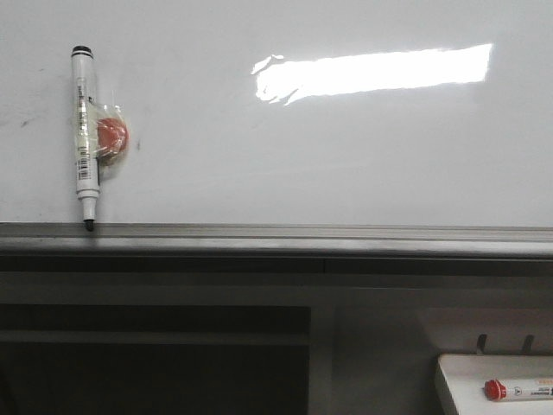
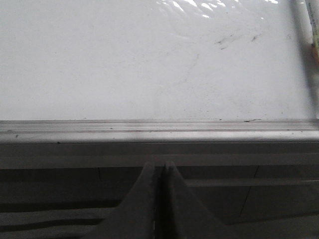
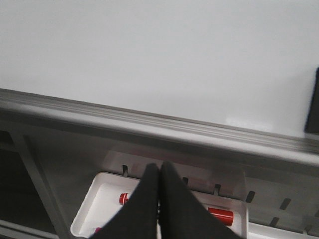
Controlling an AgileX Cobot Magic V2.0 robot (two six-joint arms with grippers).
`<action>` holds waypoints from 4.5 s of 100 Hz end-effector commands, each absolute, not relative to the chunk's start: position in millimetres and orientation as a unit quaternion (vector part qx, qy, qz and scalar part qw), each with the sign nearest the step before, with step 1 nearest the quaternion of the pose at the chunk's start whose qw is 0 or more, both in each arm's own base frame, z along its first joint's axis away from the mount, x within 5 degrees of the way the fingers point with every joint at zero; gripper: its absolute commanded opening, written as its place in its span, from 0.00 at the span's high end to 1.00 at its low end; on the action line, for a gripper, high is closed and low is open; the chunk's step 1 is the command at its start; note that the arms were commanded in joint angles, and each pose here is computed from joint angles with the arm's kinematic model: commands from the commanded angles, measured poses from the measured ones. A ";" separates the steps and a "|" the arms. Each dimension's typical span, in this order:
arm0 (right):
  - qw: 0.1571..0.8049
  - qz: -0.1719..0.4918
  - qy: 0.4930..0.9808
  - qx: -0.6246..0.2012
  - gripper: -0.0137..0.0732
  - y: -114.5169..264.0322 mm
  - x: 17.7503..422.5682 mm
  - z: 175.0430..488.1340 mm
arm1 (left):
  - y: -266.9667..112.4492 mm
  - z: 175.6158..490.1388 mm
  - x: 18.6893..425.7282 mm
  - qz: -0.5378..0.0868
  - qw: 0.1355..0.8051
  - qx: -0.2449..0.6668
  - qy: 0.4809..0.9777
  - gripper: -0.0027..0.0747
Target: Write number 2 on whiteboard
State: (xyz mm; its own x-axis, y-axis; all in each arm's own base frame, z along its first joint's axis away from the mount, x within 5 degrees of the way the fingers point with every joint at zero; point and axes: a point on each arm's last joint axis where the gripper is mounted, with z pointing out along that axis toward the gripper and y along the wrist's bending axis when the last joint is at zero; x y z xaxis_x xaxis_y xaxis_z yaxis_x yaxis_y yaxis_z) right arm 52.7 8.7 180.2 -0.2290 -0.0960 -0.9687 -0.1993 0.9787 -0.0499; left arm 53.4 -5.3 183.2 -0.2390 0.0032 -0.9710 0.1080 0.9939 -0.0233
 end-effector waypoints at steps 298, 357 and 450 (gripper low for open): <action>0.630 0.229 0.712 -0.208 0.36 49.0 52.5 354.9 | -156.6 316.0 178.0 -0.263 0.416 0.366 0.790 0.99; 0.520 0.285 0.647 -0.479 0.36 129.7 108.7 393.7 | -168.2 349.8 141.0 -0.087 0.396 0.710 0.576 0.99; 0.458 0.319 0.682 -0.472 0.82 209.0 152.0 355.0 | -168.5 350.0 140.8 -0.091 0.396 0.708 0.578 0.99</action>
State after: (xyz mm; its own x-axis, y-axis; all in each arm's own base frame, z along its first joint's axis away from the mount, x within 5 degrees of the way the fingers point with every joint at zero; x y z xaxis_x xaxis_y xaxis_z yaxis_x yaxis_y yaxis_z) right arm 151.7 209.5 335.4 -0.1401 -0.4313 -0.8913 -0.9462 0.3236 -0.0079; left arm 142.2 -165.6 330.7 0.2786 0.7971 -0.5358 0.9155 -0.0518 0.3990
